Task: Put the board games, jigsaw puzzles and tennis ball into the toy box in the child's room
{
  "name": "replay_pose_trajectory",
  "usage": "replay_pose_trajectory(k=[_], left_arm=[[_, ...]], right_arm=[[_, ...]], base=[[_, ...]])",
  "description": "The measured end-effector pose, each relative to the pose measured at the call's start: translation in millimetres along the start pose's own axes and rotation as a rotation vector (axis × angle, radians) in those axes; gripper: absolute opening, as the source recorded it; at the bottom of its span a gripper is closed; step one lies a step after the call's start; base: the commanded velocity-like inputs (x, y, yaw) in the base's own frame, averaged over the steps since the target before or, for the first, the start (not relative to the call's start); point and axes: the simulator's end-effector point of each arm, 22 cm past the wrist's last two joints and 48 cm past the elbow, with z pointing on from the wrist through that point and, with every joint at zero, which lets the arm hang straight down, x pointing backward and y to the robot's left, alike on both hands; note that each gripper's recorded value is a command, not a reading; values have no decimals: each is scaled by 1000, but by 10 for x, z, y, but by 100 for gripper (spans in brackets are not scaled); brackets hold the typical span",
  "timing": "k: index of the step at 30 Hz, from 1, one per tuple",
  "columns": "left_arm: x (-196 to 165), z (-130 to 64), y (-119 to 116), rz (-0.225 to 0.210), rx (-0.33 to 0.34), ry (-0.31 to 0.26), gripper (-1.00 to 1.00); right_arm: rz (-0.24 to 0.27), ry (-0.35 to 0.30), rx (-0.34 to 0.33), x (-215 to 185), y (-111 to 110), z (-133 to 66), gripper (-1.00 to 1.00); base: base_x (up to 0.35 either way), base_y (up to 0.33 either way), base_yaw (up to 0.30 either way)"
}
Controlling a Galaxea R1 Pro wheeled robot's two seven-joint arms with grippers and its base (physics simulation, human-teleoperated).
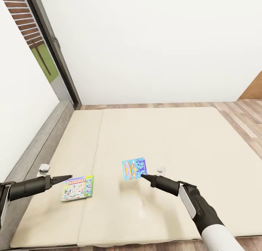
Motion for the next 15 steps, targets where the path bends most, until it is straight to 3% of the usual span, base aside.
replay_pose_trajectory(k=[15], left_arm=[[6,16,-9,-2,4,-1,100]], right_arm=[[11,3,-9,-5,32,1,-100]], base=[[0,0,0]])
